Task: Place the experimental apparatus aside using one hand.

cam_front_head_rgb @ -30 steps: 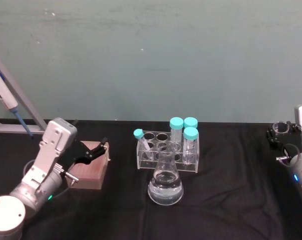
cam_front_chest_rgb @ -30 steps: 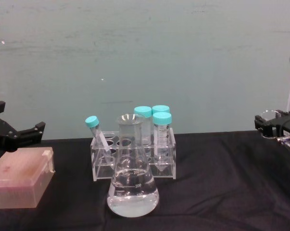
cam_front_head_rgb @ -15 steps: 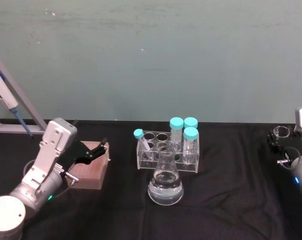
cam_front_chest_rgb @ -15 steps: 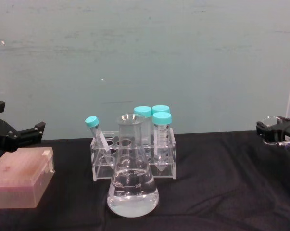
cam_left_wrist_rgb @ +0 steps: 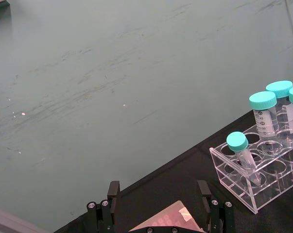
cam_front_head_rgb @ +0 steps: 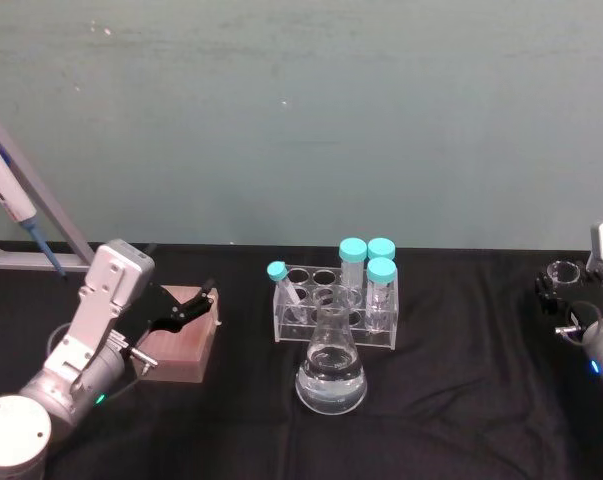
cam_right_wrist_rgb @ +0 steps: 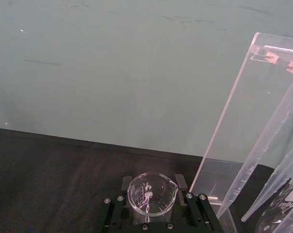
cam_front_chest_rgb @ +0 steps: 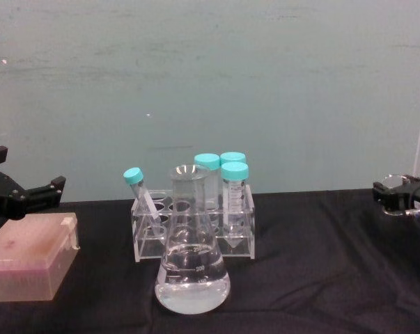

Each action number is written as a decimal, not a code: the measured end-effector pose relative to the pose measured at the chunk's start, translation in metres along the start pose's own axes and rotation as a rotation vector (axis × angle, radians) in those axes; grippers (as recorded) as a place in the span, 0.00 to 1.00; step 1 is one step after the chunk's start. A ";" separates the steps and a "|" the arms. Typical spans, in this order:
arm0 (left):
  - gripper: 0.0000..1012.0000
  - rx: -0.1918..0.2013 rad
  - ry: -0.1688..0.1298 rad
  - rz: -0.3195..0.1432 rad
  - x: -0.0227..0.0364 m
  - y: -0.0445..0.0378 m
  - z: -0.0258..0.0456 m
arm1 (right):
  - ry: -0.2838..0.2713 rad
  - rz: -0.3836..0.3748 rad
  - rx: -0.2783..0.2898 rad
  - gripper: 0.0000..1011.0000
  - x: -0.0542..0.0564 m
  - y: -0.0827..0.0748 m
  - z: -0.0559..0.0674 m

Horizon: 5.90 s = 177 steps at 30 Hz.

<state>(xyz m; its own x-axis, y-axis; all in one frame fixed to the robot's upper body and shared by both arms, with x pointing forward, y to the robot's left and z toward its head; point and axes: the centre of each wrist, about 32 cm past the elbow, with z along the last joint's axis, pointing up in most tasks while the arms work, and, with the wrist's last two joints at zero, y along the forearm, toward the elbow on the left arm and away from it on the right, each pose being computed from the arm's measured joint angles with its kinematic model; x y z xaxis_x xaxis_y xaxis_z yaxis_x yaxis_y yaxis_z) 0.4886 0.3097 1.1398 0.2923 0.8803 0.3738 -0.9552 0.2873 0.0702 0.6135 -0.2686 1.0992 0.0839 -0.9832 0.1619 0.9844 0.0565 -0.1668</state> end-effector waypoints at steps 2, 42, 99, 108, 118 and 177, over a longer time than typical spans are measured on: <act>0.99 0.000 0.000 0.000 0.0000 0.0000 0.0000 | 0.001 0.002 -0.002 0.52 0.000 0.000 0.000; 0.99 0.000 0.000 0.000 0.0000 0.0000 0.0000 | 0.002 0.009 -0.009 0.52 0.001 0.002 0.000; 0.99 0.000 0.000 0.000 0.0000 0.0000 0.0000 | -0.098 0.161 0.171 0.99 0.006 -0.024 0.021; 0.99 0.000 0.000 0.000 0.0000 0.0000 0.0000 | -0.098 0.261 0.202 0.99 0.008 -0.035 0.026; 0.99 0.000 0.000 0.000 0.0000 0.0000 0.0000 | -0.098 0.406 0.246 0.99 0.011 -0.050 0.029; 0.99 0.000 0.000 0.000 0.0000 0.0000 0.0000 | -0.064 0.955 0.300 0.99 -0.016 -0.060 0.037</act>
<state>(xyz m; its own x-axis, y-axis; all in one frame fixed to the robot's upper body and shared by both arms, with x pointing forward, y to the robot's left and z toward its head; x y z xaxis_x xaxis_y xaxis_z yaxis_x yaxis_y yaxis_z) 0.4886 0.3097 1.1398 0.2922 0.8803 0.3737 -0.9553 0.2873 0.0702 0.5592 -0.2502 1.1426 0.8588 -0.4924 0.1415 0.4978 0.8673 -0.0034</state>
